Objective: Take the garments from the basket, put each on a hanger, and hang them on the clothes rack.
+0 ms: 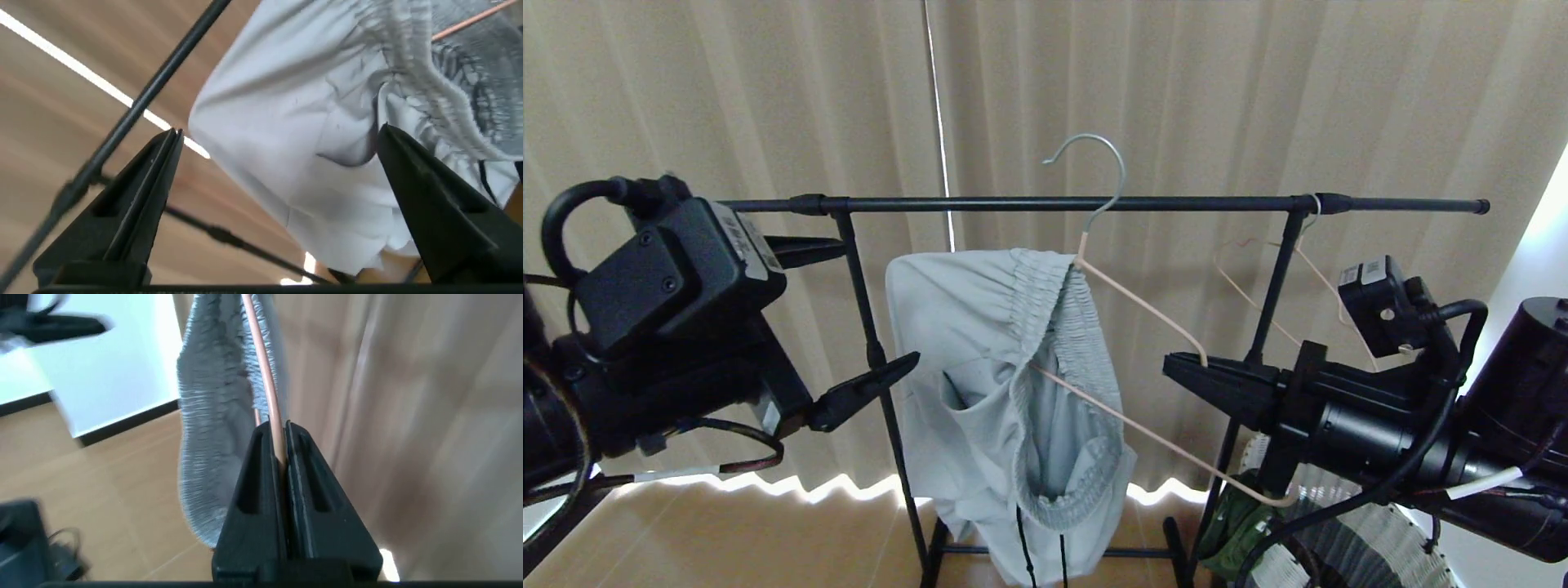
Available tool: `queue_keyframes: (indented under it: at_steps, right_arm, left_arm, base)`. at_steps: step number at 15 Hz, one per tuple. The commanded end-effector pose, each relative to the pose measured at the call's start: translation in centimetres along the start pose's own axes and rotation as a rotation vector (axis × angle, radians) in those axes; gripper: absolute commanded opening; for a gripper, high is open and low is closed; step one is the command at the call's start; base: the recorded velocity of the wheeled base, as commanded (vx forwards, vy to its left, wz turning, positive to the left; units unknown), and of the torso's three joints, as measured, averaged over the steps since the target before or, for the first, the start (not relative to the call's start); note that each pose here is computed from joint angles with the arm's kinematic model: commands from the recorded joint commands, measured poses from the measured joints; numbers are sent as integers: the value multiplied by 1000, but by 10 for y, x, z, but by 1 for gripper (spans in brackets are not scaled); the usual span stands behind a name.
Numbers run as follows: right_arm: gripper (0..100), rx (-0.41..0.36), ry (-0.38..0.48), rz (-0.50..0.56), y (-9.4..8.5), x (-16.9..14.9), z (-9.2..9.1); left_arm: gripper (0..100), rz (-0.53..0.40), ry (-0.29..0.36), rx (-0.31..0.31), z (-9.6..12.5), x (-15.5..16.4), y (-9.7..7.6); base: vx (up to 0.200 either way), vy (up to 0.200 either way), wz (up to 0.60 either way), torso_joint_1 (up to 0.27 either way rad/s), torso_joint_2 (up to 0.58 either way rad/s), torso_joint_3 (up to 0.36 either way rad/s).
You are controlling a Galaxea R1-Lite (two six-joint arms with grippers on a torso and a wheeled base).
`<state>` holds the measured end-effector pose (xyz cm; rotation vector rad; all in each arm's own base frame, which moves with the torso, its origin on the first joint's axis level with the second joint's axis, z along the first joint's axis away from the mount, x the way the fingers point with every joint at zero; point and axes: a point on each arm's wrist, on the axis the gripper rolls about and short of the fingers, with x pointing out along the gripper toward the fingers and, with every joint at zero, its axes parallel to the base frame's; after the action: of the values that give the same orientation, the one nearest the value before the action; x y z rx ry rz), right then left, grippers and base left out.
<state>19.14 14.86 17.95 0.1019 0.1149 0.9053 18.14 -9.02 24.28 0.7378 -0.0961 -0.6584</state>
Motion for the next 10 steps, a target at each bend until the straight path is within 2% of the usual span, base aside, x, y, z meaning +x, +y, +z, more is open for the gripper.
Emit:
queue_keyframes:
  at_steps: [1, 2, 5, 10]
  right_arm:
    - [0, 0, 1, 13, 0, -1, 0]
    - [0, -1, 3, 41, 1, -1, 0]
    - [0, 1, 11, 70, 2, -3, -2]
    - [0, -34, 20, 150, 5, -2, -3]
  left_arm:
    - [100, -29, 7, 30, -1, 26, 6]
    - [100, -37, 12, 58, -2, 37, 9]
    - [100, -63, 8, 85, -4, 54, 11]
    - [100, -56, -6, 94, 0, 61, 15]
  base:
    - [0, 0, 0, 0, 0, 0]
    - [0, 0, 0, 0, 0, 0]
    - [0, 0, 0, 0, 0, 0]
    - [0, 0, 0, 0, 0, 0]
